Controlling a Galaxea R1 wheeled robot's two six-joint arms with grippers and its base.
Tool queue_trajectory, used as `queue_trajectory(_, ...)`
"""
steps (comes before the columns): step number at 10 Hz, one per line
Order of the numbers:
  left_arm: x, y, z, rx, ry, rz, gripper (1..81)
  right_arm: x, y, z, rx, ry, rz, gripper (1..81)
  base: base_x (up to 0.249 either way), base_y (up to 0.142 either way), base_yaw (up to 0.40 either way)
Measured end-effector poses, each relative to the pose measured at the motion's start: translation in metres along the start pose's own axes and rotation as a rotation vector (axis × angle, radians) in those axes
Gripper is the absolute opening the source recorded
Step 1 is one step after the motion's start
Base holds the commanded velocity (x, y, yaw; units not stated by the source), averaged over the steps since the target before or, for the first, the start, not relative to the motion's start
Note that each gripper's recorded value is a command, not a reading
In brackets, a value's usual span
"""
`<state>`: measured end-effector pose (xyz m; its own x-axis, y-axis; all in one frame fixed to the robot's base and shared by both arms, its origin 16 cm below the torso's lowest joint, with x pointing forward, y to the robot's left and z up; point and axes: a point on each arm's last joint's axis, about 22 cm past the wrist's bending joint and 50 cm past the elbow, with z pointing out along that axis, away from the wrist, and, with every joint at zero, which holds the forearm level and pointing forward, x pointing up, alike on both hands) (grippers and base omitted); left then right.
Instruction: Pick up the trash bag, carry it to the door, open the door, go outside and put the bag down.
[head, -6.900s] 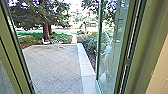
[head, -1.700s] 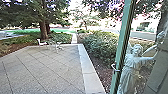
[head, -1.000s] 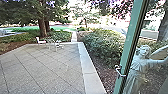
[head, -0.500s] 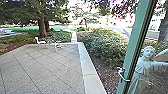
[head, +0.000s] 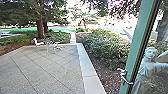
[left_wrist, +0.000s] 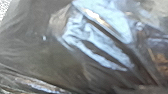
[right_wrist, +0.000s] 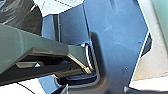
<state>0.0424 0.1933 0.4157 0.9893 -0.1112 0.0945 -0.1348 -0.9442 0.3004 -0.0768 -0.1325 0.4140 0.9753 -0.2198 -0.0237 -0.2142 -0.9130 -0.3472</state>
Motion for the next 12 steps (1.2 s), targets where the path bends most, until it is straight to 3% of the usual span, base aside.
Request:
queue_trajectory(1, 0.004, -0.007, -0.002, 0.011, 0.013, 0.002, 1.0, -0.003, 0.000, 0.000, 0.003, 0.002, 0.001, 81.1, 0.112, 0.087, 0.000)
queue_trajectory(3, -0.015, -0.001, -0.001, 0.002, -0.016, -0.004, 1.0, -0.010, 0.010, -0.002, -0.014, -0.009, 0.001, 81.1, 0.112, 0.086, 0.000)
queue_trajectory(4, -0.013, -0.002, -0.001, 0.003, -0.012, -0.002, 1.0, -0.009, 0.002, 0.000, -0.001, -0.006, 0.000, 81.1, 0.112, 0.076, 0.000)
queue_trajectory(9, 0.000, -0.007, -0.002, 0.011, 0.005, 0.001, 1.0, -0.001, 0.003, 0.000, -0.003, 0.003, -0.022, 81.1, 0.040, 0.000, 0.000)
queue_trajectory(12, -0.008, -0.006, -0.002, 0.010, -0.004, -0.001, 1.0, -0.004, 0.005, -0.001, -0.004, 0.000, -0.021, 81.1, 0.000, 0.000, 0.000)
